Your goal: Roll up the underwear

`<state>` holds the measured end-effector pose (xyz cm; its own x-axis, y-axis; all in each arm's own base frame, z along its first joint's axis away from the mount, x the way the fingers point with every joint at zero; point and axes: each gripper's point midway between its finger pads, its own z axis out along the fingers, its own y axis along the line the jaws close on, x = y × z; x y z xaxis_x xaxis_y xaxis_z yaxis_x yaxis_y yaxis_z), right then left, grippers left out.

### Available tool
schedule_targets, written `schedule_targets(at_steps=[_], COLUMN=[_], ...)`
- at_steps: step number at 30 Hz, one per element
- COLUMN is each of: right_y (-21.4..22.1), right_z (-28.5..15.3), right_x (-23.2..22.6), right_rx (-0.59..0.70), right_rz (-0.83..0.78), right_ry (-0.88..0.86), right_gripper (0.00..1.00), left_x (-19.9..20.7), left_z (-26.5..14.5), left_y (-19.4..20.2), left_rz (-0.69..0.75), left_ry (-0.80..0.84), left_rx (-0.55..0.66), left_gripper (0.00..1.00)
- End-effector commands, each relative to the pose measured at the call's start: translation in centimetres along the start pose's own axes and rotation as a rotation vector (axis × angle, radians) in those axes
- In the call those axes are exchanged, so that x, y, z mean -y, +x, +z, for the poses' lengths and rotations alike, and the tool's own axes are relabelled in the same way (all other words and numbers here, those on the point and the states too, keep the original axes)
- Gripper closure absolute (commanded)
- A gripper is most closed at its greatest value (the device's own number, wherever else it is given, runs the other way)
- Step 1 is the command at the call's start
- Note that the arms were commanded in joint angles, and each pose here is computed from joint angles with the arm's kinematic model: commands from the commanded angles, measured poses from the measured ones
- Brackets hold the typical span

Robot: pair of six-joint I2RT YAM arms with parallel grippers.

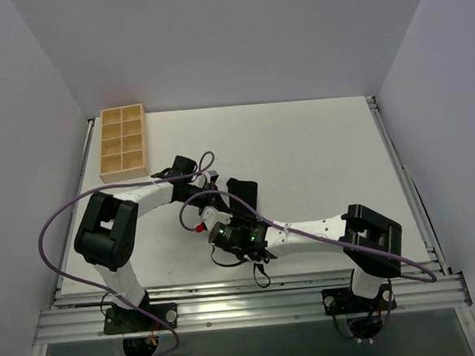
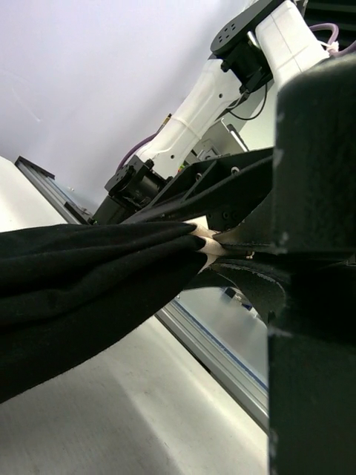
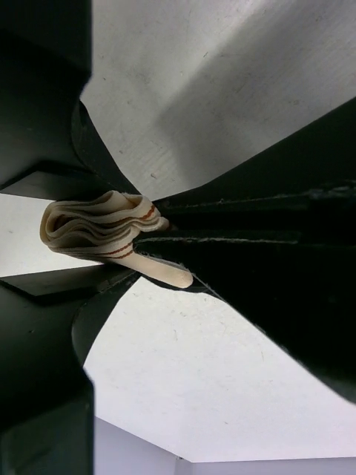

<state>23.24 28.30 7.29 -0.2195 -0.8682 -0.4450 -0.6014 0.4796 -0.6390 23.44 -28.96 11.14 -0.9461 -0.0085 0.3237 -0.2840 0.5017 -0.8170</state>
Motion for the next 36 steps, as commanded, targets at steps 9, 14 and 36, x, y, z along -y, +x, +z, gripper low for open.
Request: schedule_targets(at_steps=[9,14,36], right_y=[-2.6,-2.8,-1.1], right_z=[0.0,-0.2,-1.0], right_x=[1.2,0.1,-9.0], right_rx=[0.071,0.078,-0.143], right_rz=[-0.022,-0.029,0.148], right_ry=[0.031,-0.045,-0.776], right_gripper=[0.89,0.98,1.00], left_x=[1.8,1.1,-8.8], left_z=[-1.2,-1.6,-8.6], left_y=[0.1,-0.9,-7.9], left_rz=[-0.002,0.021,0.061], left_ry=[0.094,0.084,-0.128], left_rx=[-0.037,-0.026,0.449], left_gripper=[0.98,0.98,0.57])
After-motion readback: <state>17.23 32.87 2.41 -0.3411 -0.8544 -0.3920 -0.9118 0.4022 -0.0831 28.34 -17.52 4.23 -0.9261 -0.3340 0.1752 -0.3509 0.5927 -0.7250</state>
